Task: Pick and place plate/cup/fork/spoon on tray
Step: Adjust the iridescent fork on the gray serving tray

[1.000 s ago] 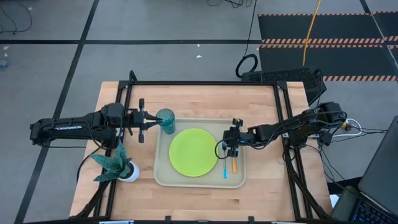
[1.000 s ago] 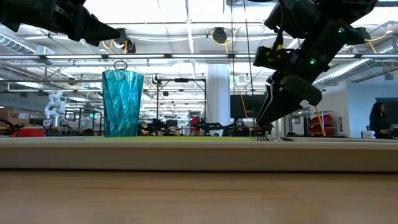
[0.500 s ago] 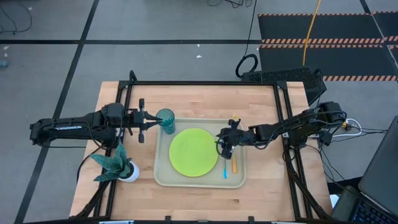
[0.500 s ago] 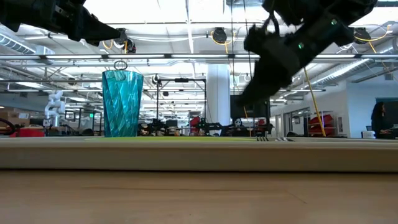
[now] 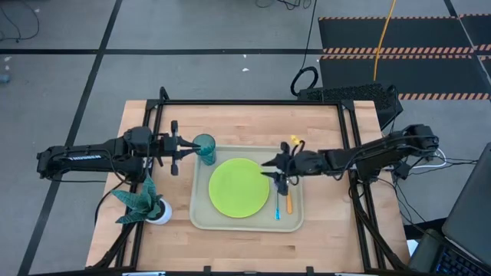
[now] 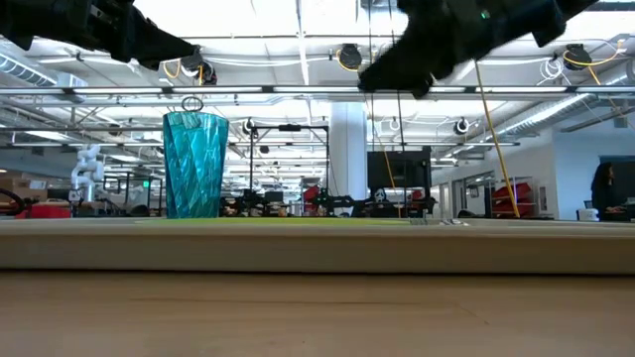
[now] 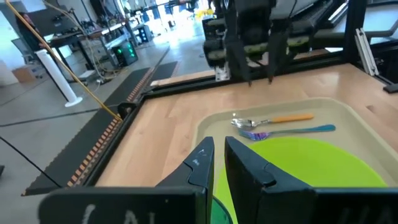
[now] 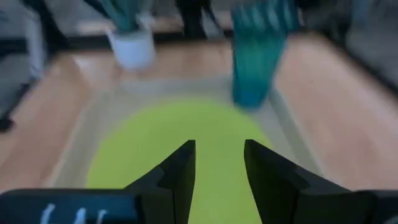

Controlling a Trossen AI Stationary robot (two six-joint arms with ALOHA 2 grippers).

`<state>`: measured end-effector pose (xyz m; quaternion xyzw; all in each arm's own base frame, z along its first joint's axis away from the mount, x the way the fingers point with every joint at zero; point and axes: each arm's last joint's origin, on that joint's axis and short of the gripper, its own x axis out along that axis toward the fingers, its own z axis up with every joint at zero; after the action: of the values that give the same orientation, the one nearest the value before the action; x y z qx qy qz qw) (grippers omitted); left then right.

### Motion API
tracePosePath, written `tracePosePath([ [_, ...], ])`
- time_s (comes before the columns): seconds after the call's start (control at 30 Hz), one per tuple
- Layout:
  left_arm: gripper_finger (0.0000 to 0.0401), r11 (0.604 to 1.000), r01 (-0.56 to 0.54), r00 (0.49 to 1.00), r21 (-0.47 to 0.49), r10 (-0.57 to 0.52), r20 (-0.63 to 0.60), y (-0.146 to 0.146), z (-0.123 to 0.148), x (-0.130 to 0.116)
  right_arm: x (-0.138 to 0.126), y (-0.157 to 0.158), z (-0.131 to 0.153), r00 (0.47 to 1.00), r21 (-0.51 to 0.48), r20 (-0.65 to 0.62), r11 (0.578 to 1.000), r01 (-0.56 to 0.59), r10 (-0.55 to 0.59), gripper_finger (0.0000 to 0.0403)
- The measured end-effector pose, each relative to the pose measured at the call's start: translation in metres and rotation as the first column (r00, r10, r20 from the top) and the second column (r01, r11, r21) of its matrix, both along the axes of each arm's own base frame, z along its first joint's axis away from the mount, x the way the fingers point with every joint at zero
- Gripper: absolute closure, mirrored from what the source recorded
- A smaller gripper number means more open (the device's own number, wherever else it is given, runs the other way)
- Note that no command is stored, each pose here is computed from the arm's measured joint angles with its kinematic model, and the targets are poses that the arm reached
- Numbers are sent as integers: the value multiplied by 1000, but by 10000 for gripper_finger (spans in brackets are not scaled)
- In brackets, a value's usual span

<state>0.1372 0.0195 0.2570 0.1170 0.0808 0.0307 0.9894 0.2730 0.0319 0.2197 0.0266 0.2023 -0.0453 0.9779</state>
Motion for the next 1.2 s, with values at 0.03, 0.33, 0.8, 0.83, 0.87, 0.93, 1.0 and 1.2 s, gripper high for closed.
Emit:
tracePosePath([
  [0.03,359,1000,-2,1000,-1,2,1,0,0,0,1,0,5,999,-38,45,999,-21,23,270],
  [0.33,359,998,-62,996,1,61,72,2,7,1,7,-10,51,884,-273,462,960,60,76,270],
  [0.8,359,997,-64,995,-43,67,69,2,6,0,49,-37,73,899,-235,-439,967,-99,-14,271],
  [0.83,359,997,-64,995,-49,68,69,2,6,0,50,-37,70,872,-190,-490,975,-117,9,271],
  [0.87,359,996,-65,995,-58,69,71,2,6,0,50,-37,65,849,-136,-527,982,-130,40,271],
  [0.93,359,995,-66,995,-77,72,72,2,6,0,50,-35,53,796,-45,-598,988,-148,92,271],
  [1.0,359,993,-68,995,-98,75,71,2,6,1,48,-35,42,736,-3,-669,989,-145,105,271],
  [1.2,359,986,-81,994,-144,92,66,2,5,3,51,-32,21,644,113,-739,979,-169,196,271],
])
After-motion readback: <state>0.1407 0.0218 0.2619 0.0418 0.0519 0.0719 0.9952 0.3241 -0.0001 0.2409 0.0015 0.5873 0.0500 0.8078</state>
